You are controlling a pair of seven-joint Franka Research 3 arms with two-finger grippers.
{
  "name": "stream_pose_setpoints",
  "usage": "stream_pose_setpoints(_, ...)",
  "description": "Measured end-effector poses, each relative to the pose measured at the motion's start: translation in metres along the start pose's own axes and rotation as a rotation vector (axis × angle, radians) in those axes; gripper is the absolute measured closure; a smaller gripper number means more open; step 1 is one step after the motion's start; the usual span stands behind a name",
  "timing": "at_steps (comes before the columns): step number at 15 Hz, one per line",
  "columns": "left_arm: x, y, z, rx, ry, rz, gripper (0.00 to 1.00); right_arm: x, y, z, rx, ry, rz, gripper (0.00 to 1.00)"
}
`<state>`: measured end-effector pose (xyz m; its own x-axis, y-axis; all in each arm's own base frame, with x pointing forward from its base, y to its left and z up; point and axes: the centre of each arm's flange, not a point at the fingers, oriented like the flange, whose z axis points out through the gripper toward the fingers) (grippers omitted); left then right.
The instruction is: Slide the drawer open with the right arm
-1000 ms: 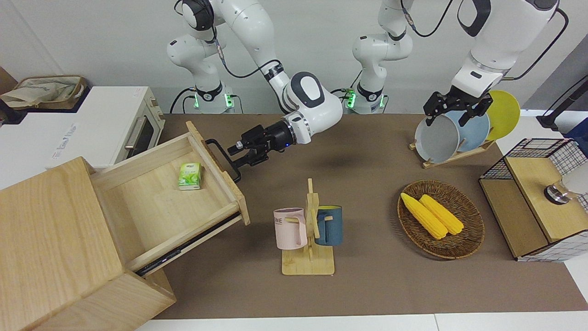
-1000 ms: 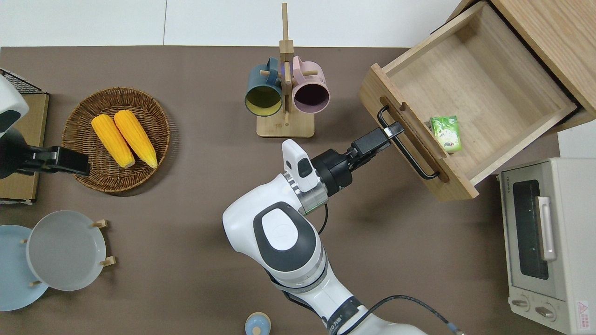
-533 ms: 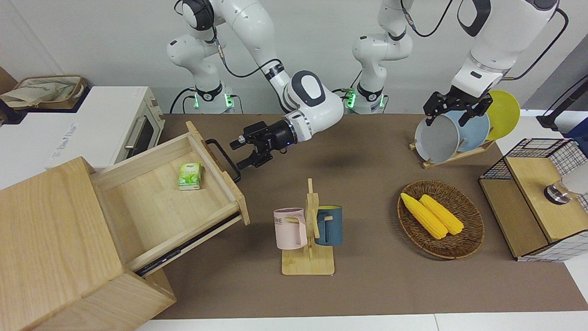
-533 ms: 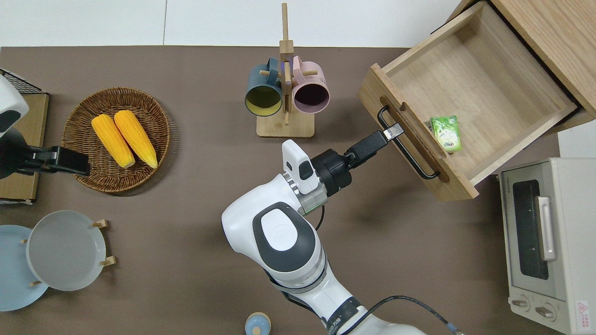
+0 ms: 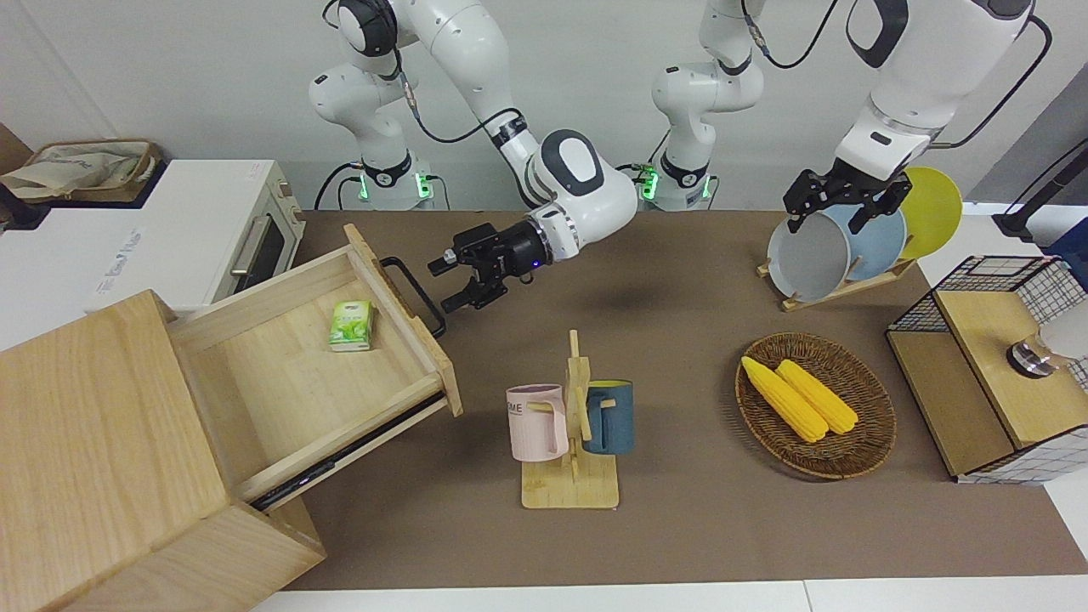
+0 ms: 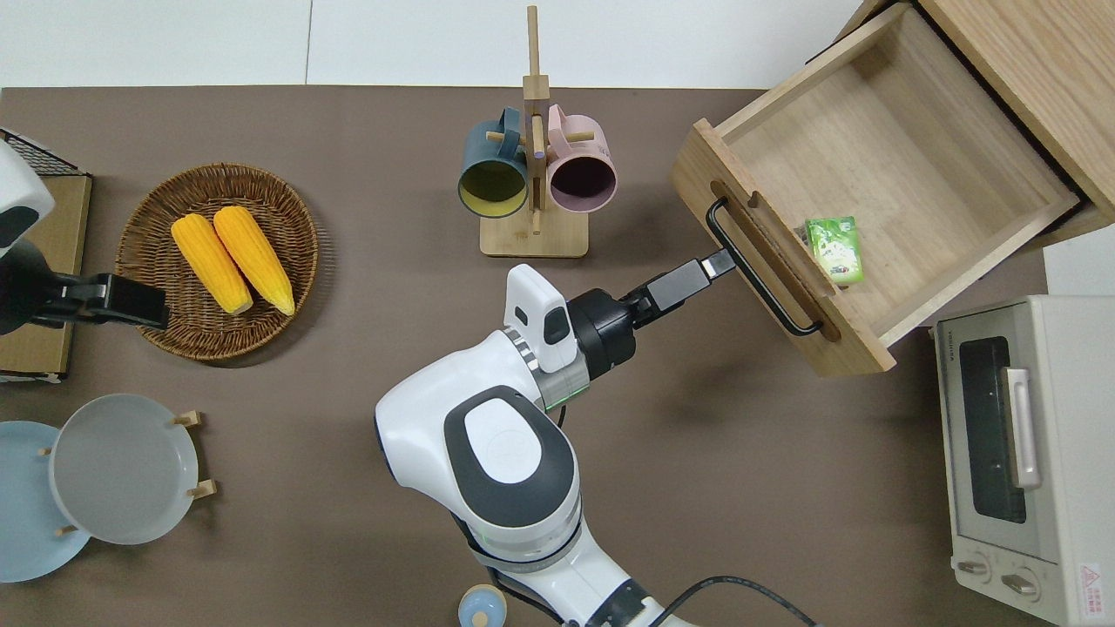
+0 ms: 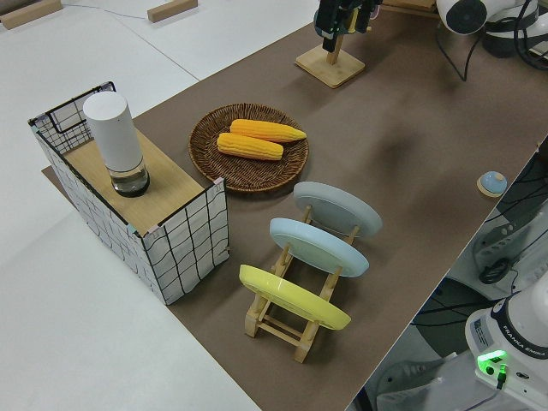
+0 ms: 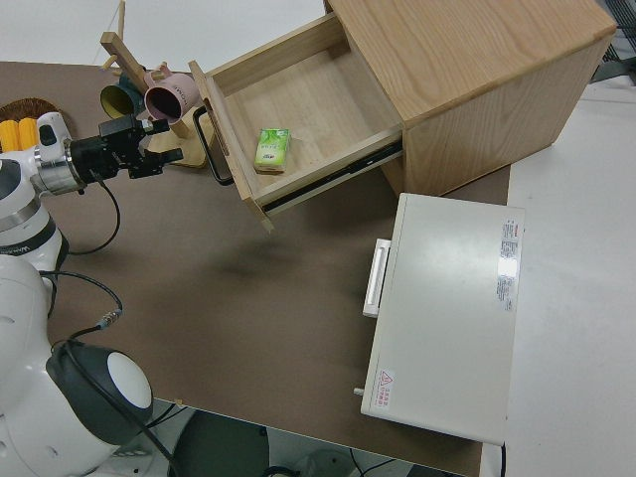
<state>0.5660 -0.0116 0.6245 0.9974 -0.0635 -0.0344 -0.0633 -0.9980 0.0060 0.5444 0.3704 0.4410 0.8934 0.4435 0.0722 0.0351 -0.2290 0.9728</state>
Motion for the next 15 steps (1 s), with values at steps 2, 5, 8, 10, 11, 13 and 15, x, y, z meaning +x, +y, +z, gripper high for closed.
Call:
stream_pose_setpoints(2,0.000,0.000,0.000,0.000,0.000,0.000,0.00,0.003,0.014,-0.006,0.082,-0.030,0.034,0.00)
stream_pose_setpoints(5,0.000,0.000,0.000,0.000,0.000,0.000,0.00,0.005,0.038,-0.016,0.212,-0.071,0.086,0.00)
stream_pose_setpoints(8,0.000,0.000,0.000,0.000,0.000,0.000,0.00,0.001,0.075,-0.024,0.361,-0.102,0.146,0.00)
stream_pose_setpoints(10,0.000,0.000,0.000,0.000,0.000,0.000,0.00,-0.007,0.116,-0.015,0.518,-0.139,0.212,0.00)
stream_pose_setpoints(11,0.000,0.000,0.000,0.000,0.000,0.000,0.00,-0.013,0.141,-0.003,0.619,-0.172,0.254,0.00)
stream_pose_setpoints(13,0.000,0.000,0.000,0.000,0.000,0.000,0.00,-0.025,0.181,0.025,0.762,-0.237,0.323,0.00)
stream_pose_setpoints(15,0.000,0.000,0.000,0.000,0.000,0.000,0.00,-0.040,0.218,0.062,0.884,-0.294,0.367,0.00)
